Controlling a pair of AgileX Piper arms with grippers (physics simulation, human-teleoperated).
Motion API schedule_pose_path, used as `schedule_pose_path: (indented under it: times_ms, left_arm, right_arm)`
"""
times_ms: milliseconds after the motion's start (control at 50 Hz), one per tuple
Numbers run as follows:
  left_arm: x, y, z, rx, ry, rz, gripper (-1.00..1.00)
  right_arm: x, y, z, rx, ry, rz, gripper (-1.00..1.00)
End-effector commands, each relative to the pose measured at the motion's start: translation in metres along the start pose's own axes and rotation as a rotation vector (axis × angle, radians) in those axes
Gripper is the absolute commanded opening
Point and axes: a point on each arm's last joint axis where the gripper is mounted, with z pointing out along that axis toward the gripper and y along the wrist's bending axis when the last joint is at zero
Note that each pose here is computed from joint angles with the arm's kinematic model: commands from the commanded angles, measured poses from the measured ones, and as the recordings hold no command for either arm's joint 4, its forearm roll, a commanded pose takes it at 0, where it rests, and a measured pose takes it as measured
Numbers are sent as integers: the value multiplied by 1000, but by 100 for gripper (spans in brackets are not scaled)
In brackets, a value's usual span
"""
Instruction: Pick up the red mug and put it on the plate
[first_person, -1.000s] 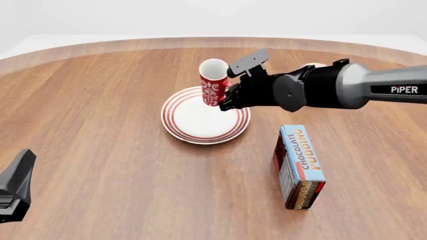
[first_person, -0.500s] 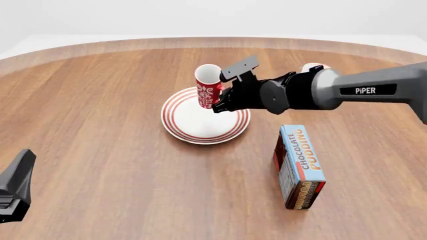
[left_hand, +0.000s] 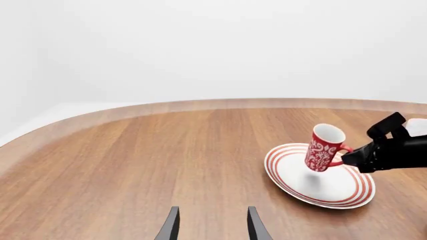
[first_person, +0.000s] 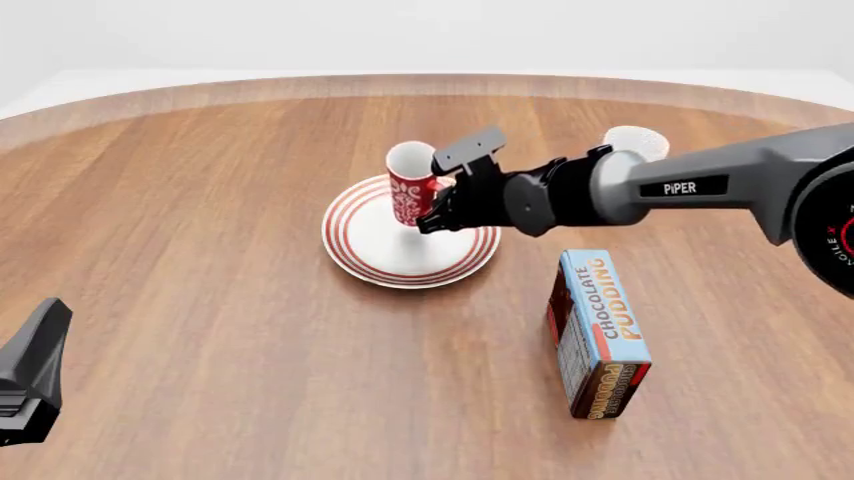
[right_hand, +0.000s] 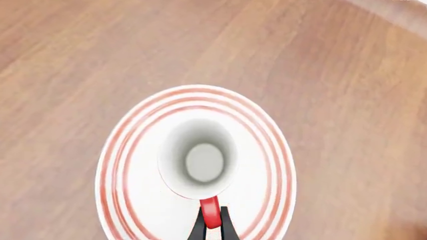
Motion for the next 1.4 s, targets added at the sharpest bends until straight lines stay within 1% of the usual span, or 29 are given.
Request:
schedule_pose_path:
  times_ms: [20,380,420,640,660,680,700,820,920,1220,1300,1400]
  left_arm:
    - [0,0,0,0,0,0,100]
    - [0,0,0,0,0,0,100]
    - [0,0,0,0,0,0,100]
    - [0,0,0,0,0,0,100]
    - [0,0,0,0,0,0,100]
    - [0,0,0,0,0,0,100]
    - [0,0,0,0,0,0,100]
    - [0,0,0,0,0,0,100]
    - [0,0,0,0,0,0,100]
    - [0,0,0,0,0,0,100]
    - [0,0,0,0,0,0,100]
    - [0,0,0,0,0,0,100]
  right_arm:
    - [3,-4,10,7,4,26,-100]
    - [4,-7,11,14,2,33,-100]
    - [4,-11,10,20,-3,31,-100]
    - [3,-9,11,17,-4,28,-100]
    - [3,-5,11,10,-4,40,100]
    - [4,-13,13,23,2,35,100]
    - [4,-9,13,17,0,34,100]
    - [4,-10,13,18,-3,35,100]
    - [4,-6,10,12,-8,43,100]
    - [5,-9,11,17,-6,55,100]
    - [8,-7,12,14,-1,59,100]
    - [4,-5,9,10,-3,60,100]
